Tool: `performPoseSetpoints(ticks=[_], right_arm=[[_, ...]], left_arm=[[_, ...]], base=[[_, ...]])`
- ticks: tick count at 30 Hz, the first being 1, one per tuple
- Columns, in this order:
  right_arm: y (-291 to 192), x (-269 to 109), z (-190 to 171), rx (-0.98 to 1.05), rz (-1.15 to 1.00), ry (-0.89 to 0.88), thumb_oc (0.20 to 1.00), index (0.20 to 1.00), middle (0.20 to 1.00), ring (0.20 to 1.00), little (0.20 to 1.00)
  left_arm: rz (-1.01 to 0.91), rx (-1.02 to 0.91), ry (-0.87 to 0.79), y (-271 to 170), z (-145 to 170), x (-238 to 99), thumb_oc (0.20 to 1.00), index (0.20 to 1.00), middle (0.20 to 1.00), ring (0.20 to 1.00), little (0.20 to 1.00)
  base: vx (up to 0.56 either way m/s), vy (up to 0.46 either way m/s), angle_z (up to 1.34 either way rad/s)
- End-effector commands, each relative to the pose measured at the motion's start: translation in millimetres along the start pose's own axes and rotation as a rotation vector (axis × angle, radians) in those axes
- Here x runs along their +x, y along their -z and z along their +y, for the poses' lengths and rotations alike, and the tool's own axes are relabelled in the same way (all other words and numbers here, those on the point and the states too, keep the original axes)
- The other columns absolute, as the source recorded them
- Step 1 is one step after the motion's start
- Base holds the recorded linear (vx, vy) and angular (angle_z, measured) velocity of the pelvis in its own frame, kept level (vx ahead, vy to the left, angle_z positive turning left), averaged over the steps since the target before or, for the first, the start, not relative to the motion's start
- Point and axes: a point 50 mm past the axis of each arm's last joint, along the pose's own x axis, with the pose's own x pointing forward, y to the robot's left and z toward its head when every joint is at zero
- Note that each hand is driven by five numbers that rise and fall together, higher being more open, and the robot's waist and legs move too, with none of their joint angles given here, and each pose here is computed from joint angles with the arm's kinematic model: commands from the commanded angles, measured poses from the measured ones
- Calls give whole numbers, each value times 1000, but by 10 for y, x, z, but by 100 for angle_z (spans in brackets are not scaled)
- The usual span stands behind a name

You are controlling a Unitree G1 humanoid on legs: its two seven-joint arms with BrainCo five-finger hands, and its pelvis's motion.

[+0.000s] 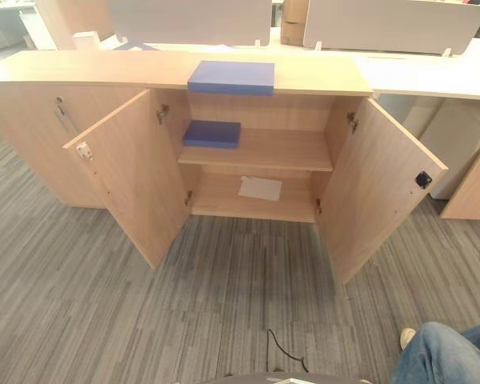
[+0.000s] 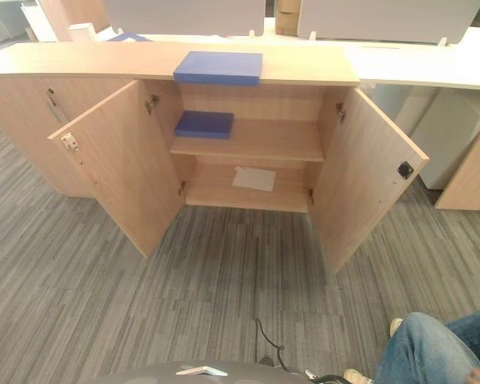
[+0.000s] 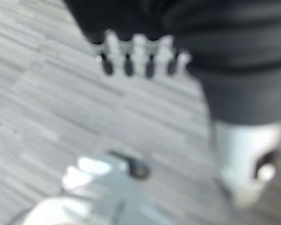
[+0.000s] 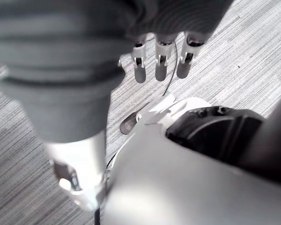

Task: Put the empty folder in the office cabinet

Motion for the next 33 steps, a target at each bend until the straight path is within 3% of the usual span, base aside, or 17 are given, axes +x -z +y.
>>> performPoseSetpoints(ticks=[1,33], right_arm=[[19,3,9,-38,45,26,1000,1000,1000,1000,1000],[32,5,32,-62,71,29,1000,1000,1000,1000,1000]], left_arm=[[6,-16,-74,-94,145,-6,1000,1000,1000,1000,1000],[105,-4,-111,52,221,-11,1000,1000,1000,1000,1000]], base=[[0,0,0],[7,-11,-1]])
